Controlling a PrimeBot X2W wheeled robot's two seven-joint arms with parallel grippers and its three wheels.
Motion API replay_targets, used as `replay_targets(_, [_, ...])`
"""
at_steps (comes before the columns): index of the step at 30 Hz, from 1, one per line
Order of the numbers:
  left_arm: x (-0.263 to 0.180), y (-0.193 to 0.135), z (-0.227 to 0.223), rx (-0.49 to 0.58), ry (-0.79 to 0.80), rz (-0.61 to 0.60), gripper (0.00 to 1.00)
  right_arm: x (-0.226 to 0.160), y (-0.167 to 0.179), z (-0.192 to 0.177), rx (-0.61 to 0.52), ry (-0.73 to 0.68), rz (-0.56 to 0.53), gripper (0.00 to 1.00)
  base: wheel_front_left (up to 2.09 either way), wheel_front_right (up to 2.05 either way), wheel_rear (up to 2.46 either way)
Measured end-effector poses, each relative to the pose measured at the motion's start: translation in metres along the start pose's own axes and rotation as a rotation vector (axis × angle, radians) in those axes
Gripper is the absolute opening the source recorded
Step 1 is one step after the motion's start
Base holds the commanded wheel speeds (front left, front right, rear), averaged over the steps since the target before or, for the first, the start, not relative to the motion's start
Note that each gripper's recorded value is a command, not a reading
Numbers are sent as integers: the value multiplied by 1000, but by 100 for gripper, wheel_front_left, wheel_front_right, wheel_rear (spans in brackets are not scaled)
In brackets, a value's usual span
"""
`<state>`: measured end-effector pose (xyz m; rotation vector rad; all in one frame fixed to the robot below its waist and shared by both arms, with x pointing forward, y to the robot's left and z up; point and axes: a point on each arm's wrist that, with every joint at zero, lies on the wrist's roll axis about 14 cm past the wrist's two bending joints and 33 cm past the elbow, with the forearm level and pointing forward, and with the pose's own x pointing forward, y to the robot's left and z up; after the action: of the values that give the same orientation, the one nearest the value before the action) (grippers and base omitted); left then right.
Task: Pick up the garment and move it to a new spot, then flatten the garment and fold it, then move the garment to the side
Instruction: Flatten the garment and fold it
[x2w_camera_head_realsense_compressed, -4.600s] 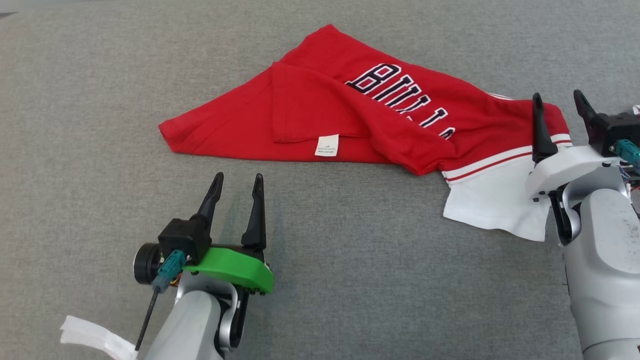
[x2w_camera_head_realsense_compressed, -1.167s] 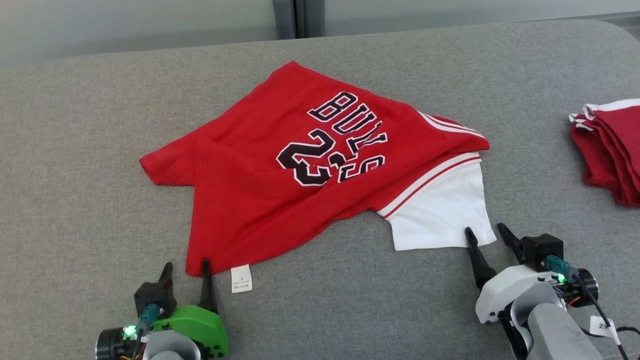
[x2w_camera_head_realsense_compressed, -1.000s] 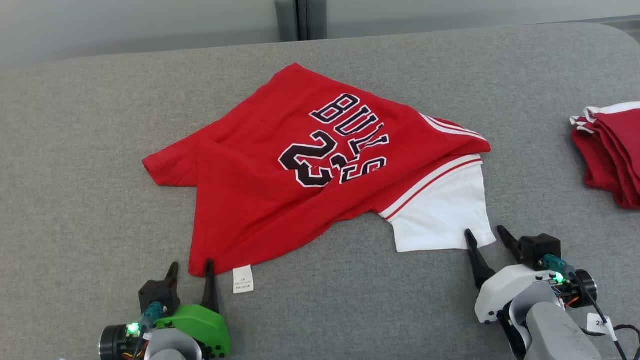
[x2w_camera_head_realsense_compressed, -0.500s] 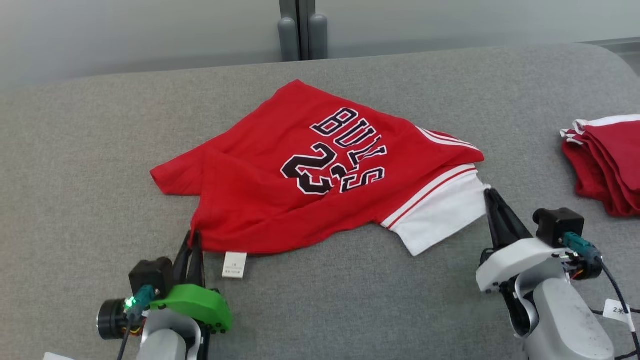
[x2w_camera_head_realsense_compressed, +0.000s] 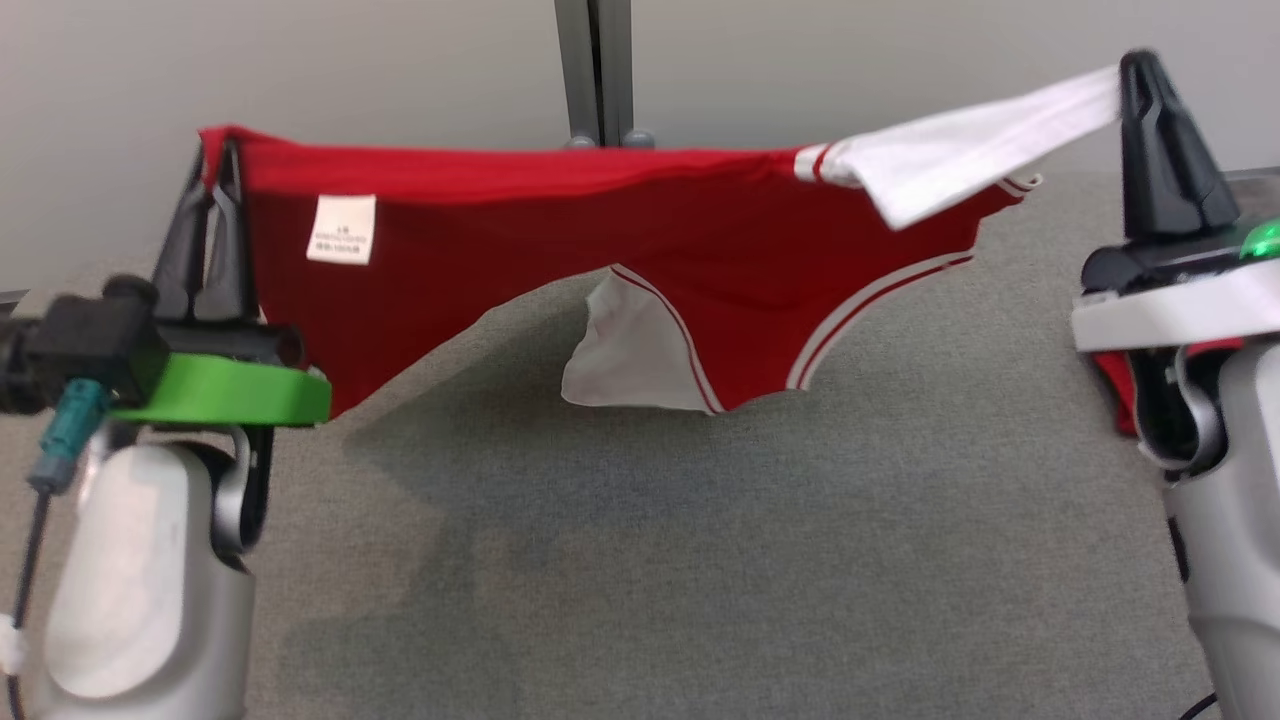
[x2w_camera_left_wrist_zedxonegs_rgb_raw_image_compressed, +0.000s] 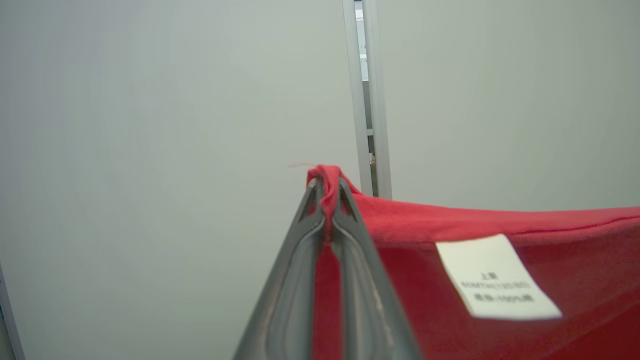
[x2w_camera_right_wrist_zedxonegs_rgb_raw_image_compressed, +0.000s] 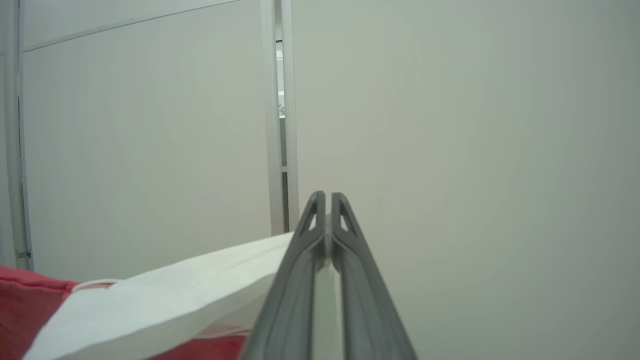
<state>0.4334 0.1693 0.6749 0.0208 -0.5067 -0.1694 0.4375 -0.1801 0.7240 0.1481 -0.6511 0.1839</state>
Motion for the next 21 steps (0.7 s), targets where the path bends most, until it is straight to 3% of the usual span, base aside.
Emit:
replay_targets(6, [43,2,68,95,-111,-67,0,40,8,80,-90,-182,102,0,0,0,0])
replay_targets(11, [73,4,78,110,-89,-85,0,71,13,106,-159,-217,152,0,0,0,0])
replay_targets(21, [130,9,13,85,16,-51,0,132,-11,42,-262,-115,137,0,0,0,0])
